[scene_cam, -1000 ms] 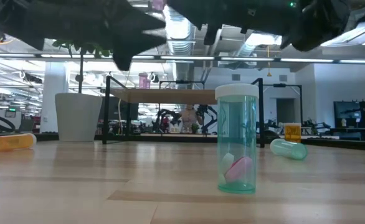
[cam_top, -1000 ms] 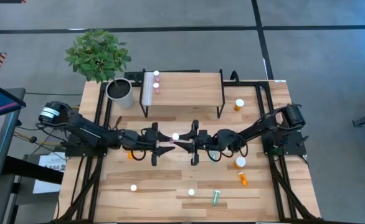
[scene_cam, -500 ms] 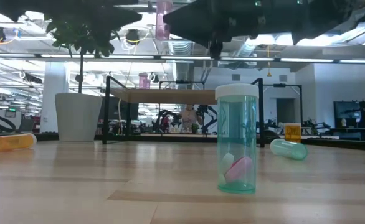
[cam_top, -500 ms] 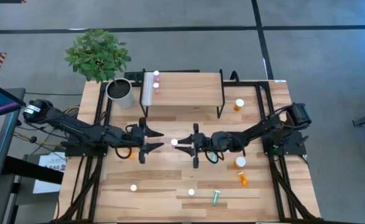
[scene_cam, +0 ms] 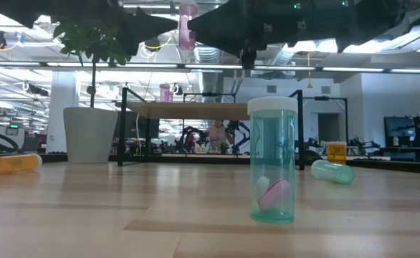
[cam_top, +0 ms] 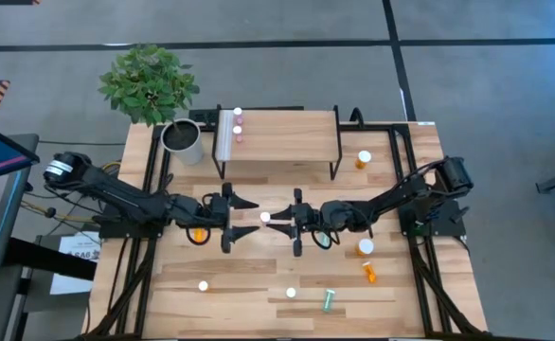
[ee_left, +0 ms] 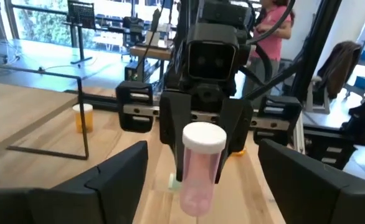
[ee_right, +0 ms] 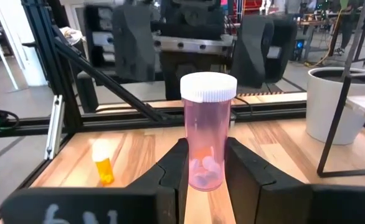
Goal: Pick and place medicine bottles onto shelf by color
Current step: Put the pink pill bottle aligned with the other pink pill bottles on the shelf
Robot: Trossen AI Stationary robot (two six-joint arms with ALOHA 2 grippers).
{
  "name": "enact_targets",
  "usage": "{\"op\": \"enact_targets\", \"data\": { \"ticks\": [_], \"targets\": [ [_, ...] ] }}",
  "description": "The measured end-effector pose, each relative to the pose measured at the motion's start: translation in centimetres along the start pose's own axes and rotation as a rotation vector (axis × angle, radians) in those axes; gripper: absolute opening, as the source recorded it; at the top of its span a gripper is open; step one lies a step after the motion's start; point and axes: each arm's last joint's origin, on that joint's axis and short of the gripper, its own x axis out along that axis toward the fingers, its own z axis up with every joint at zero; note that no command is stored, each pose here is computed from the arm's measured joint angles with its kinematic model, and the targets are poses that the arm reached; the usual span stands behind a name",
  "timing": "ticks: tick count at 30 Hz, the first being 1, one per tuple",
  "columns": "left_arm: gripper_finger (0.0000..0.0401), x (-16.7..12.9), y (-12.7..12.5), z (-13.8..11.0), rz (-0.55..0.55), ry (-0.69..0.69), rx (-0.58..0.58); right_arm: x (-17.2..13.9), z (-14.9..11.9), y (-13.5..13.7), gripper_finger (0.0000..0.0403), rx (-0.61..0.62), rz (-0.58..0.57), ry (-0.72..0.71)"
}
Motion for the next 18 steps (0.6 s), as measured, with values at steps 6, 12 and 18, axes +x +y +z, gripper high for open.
{"op": "enact_targets", "data": {
  "ticks": [6, 12, 18],
  "targets": [
    [0.0297, 1.3, -0.5, 0.4, 0.005, 0.004, 0.025, 0.0, 0.0, 0.0, 0.0102, 0.000, 0.000, 0.003],
    [0.0295, 1.5, -0.3, 0.3, 0.018, 0.008, 0.024, 0.0, -0.1, 0.2, 0.0102, -0.002, 0.005, 0.006],
    [0.0253, 1.5, -0.3, 0.3, 0.011, 0.009, 0.023, -0.1, -0.1, 0.3, 0.0102, -0.002, 0.009, 0.007]
  ]
}}
